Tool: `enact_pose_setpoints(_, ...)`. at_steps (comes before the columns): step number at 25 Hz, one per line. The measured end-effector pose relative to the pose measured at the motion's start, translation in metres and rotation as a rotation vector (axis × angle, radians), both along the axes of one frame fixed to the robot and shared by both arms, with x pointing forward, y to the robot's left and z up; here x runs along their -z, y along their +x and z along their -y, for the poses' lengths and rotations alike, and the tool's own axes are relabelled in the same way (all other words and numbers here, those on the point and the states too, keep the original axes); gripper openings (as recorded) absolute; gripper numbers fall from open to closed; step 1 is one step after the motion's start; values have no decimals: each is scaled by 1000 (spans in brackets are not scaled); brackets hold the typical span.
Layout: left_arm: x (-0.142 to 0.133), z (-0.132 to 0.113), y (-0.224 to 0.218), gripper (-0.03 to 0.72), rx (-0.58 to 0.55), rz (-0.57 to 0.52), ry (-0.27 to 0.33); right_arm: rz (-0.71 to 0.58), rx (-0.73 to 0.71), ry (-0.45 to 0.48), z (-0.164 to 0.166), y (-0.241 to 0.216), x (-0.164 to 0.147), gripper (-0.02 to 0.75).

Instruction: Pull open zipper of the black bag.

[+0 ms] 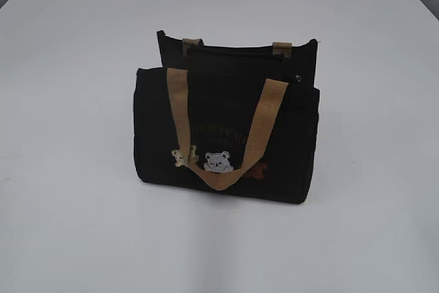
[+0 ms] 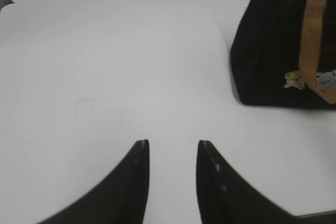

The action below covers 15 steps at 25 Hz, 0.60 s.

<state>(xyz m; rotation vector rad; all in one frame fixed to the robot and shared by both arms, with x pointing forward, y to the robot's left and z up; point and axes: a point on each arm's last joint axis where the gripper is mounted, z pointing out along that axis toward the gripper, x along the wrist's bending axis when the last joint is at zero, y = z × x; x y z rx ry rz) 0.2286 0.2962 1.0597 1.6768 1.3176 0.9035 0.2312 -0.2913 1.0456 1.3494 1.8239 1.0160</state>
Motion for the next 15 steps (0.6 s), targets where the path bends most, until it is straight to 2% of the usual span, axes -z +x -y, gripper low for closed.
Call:
enact_pose_setpoints(3, 0, 0, 0, 233, -49, 0, 0, 0, 58, 1, -1, 1, 0, 274)
enact_pose_setpoints(15, 0, 1, 0, 238, -54, 0, -1, 0, 68, 3, -1, 1, 0, 274)
